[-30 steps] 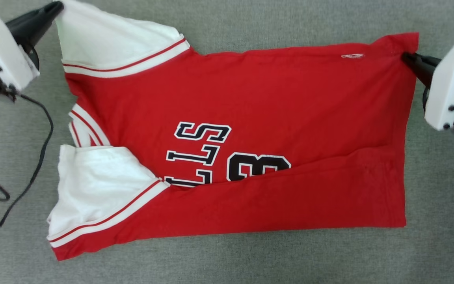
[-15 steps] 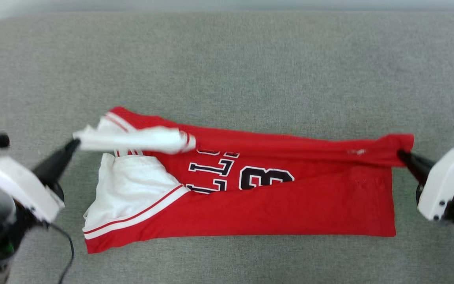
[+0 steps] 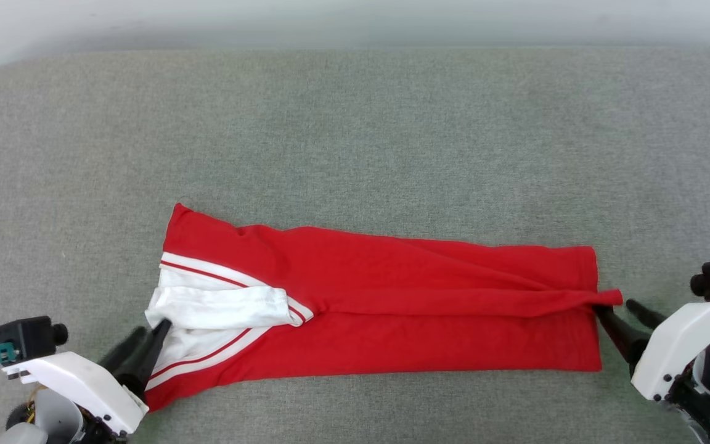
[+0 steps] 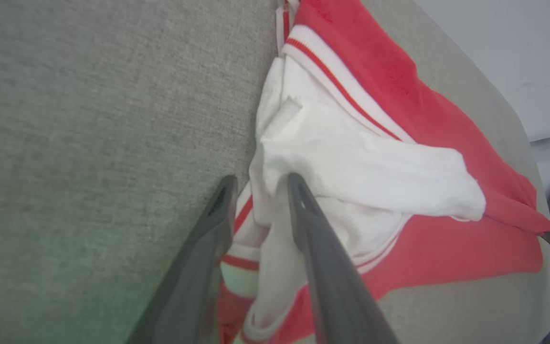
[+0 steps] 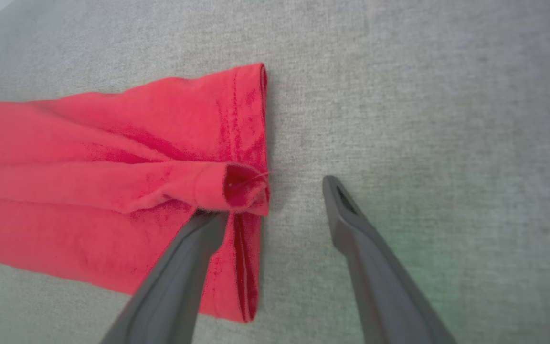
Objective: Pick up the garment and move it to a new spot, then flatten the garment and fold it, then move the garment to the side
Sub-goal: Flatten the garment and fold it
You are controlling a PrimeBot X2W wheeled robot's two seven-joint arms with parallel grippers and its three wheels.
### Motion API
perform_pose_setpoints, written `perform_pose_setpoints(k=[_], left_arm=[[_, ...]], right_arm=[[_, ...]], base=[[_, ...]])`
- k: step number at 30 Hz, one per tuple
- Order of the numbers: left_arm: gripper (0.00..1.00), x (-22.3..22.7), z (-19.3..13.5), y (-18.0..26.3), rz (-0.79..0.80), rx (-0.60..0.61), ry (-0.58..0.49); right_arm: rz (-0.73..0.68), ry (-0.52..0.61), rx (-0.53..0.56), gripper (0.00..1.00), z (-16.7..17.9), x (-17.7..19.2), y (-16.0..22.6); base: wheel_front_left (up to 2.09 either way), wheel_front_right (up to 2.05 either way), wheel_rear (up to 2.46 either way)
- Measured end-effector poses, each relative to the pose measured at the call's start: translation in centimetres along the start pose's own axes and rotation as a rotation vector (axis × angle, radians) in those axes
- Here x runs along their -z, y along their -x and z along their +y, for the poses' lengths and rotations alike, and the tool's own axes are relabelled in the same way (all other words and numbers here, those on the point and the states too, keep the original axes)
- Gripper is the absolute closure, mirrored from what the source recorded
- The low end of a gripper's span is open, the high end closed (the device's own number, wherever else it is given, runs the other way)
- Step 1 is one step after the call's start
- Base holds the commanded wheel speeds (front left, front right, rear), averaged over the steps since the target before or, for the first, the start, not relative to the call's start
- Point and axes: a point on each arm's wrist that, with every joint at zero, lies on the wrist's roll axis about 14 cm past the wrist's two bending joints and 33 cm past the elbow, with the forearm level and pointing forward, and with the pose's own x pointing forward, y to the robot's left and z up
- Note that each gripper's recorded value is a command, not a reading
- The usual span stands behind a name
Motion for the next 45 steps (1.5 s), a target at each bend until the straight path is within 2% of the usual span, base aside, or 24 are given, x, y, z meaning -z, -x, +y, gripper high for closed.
perform_pose_setpoints(k=[3, 7, 13, 14, 20, 26, 30, 38, 39, 40, 41, 42, 43, 45], left_arm=[[0.0, -2.4, -0.4, 0.0, -0.131, -0.019, -0.056], [0.0, -4.9, -2.8, 0.1, -0.276, 0.016, -0.112], [0.0, -9.2, -7.6, 1.0, -0.498, 0.085, -0.176], [0.0, -9.7, -8.3, 1.2, -0.53, 0.092, -0.17], [0.0, -13.1, -9.9, 3.7, -0.718, 0.041, -0.31], [0.0, -15.4, -10.7, 6.8, -0.89, -0.027, -0.43], [0.0, -15.3, -10.2, 7.6, -0.918, -0.061, -0.449], [0.0, -14.1, -8.1, 6.8, -0.869, -0.111, -0.467], [0.0, -14.0, -7.9, 6.7, -0.864, -0.115, -0.469], [0.0, -13.9, -7.8, 6.6, -0.858, -0.114, -0.468], [0.0, -13.7, -7.7, 6.4, -0.852, -0.113, -0.467], [0.0, -13.6, -7.7, 6.3, -0.846, -0.112, -0.466], [0.0, -13.5, -7.6, 6.2, -0.842, -0.111, -0.469], [0.0, -13.3, -7.7, 6.0, -0.832, -0.102, -0.475]], right_arm=[[-0.088, 0.03, -0.013, 0.0, 0.4, -2.0, 1.1], [-0.178, 0.054, -0.036, 0.0, 1.4, -4.5, 3.0], [-0.192, 0.07, 0.012, 0.0, 0.3, -6.9, 5.4], [-0.176, 0.07, 0.023, 0.0, 0.1, -7.0, 5.5], [-0.039, 0.034, 0.075, 0.0, -1.3, -6.3, 5.4], [0.111, 0.009, 0.085, 0.0, -1.1, -4.2, 3.8], [0.197, -0.022, 0.067, 0.0, -0.6, -2.3, 2.1], [0.338, -0.071, 0.016, 0.0, 0.7, 1.3, -1.4], [0.343, -0.075, 0.01, 0.23, 0.8, 1.4, -1.6], [0.353, -0.075, 0.006, 0.23, 0.9, 1.7, -1.7], [0.359, -0.074, 0.004, 0.52, 1.0, 1.8, -1.8], [0.359, -0.069, 0.001, 0.71, 1.1, 1.8, -1.9], [0.359, -0.067, -0.004, 1.0, 1.2, 1.8, -2.0], [0.35, -0.056, -0.016, 1.0, 1.5, 1.6, -2.1]], base=[[0.0, 0.0, 0.0], [0.0, 0.0, 0.0], [0.0, 0.0, 0.0], [0.0, 0.0, 0.0], [0.0, 0.0, 0.0], [0.0, 0.0, 0.0], [0.0, 0.0, 0.0], [0.0, 0.0, 0.0], [0.0, 0.0, 0.0], [0.0, 0.0, 0.0], [0.0, 0.0, 0.0], [0.0, 0.0, 0.0], [0.0, 0.0, 0.0], [0.0, 0.0, 0.0]])
